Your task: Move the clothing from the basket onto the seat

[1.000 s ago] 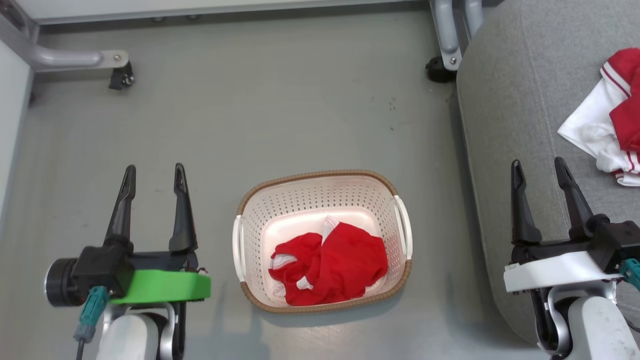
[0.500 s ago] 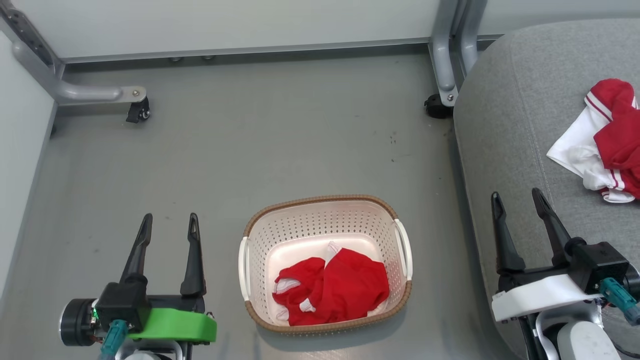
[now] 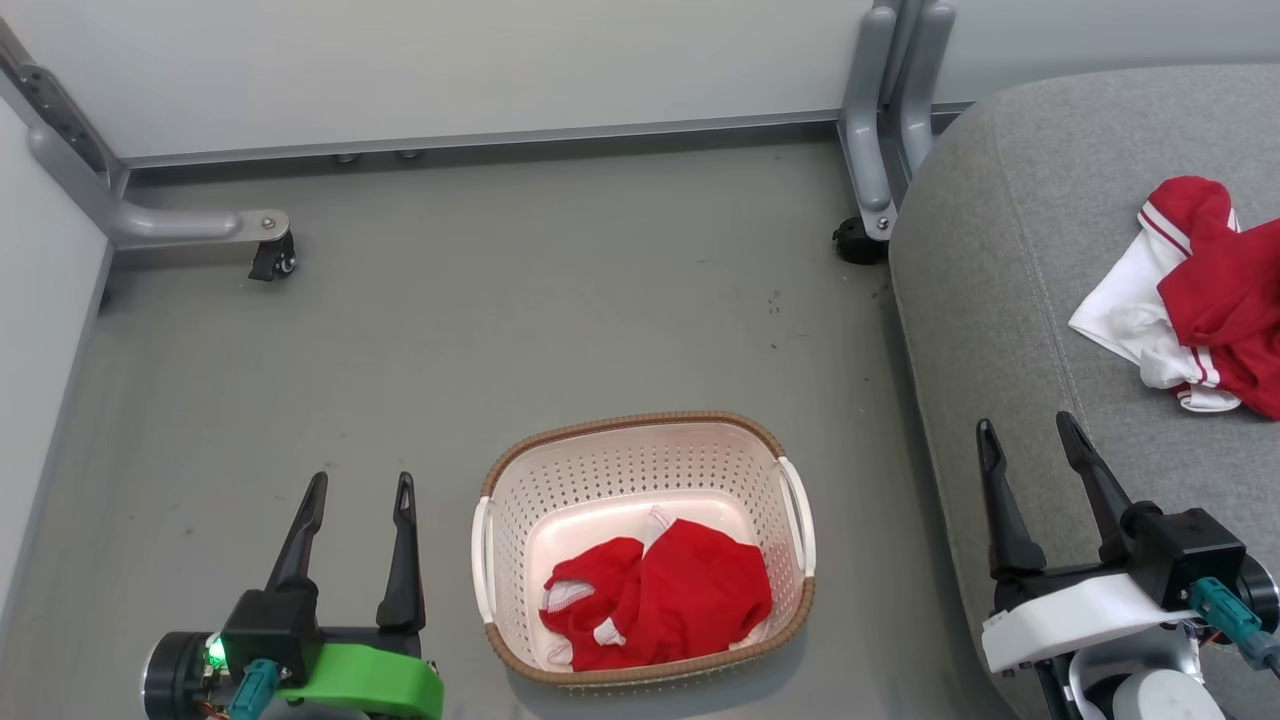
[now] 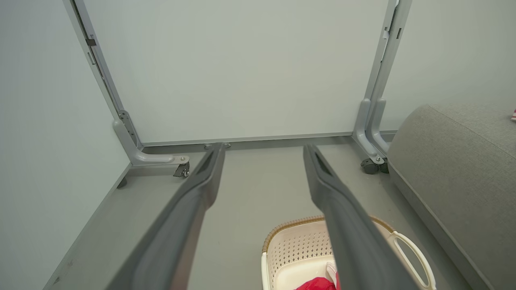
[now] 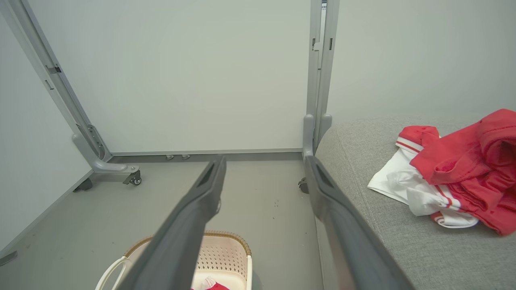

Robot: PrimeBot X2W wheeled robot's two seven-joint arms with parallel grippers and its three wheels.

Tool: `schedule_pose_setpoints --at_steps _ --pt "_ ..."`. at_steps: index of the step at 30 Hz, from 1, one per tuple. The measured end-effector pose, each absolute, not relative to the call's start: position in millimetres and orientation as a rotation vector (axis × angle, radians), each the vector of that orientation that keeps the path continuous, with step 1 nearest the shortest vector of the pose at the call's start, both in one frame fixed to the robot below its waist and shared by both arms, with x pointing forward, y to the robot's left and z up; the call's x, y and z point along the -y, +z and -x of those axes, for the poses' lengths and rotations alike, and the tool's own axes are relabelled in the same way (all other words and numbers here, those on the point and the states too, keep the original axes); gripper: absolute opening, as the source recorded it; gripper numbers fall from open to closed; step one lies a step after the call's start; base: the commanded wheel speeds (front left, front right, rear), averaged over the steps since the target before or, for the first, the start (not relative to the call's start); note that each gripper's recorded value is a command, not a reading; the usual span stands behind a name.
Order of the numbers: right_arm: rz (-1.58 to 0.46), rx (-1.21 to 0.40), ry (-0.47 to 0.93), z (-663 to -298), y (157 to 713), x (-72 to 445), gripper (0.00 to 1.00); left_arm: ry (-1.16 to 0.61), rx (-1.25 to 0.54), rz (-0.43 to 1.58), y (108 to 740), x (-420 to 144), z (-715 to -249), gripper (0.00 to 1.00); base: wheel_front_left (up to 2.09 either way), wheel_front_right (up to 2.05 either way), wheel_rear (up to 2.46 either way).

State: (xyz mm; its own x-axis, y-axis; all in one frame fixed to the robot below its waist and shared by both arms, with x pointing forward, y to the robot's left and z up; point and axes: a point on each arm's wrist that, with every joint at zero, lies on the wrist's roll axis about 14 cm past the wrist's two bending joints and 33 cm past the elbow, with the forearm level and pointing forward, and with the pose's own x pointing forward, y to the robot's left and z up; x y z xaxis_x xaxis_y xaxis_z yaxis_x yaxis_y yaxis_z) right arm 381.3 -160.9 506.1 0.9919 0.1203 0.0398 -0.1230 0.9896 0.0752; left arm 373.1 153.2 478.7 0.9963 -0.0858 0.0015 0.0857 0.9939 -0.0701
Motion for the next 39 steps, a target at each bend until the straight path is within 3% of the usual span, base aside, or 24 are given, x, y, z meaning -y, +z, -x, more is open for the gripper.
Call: schedule_pose_setpoints --at_steps 23,32,39 --pt "-0.078 0.034 0.132 -386.5 507.6 157.8 1.00 -0.112 -0.016 0.074 473.5 -145.2 -381.5 1.00 0.00 0.00 0.00" --pt "-0.076 0.076 0.158 -423.0 514.8 149.3 1.00 -0.260 0.010 0.082 477.9 -98.9 -427.3 1.00 0.00 0.00 0.00" --pt "-0.067 0.088 0.211 -463.5 503.1 135.0 1.00 -0.398 -0.077 0.075 438.6 -49.8 -462.3 1.00 0.00 0.00 0.00"
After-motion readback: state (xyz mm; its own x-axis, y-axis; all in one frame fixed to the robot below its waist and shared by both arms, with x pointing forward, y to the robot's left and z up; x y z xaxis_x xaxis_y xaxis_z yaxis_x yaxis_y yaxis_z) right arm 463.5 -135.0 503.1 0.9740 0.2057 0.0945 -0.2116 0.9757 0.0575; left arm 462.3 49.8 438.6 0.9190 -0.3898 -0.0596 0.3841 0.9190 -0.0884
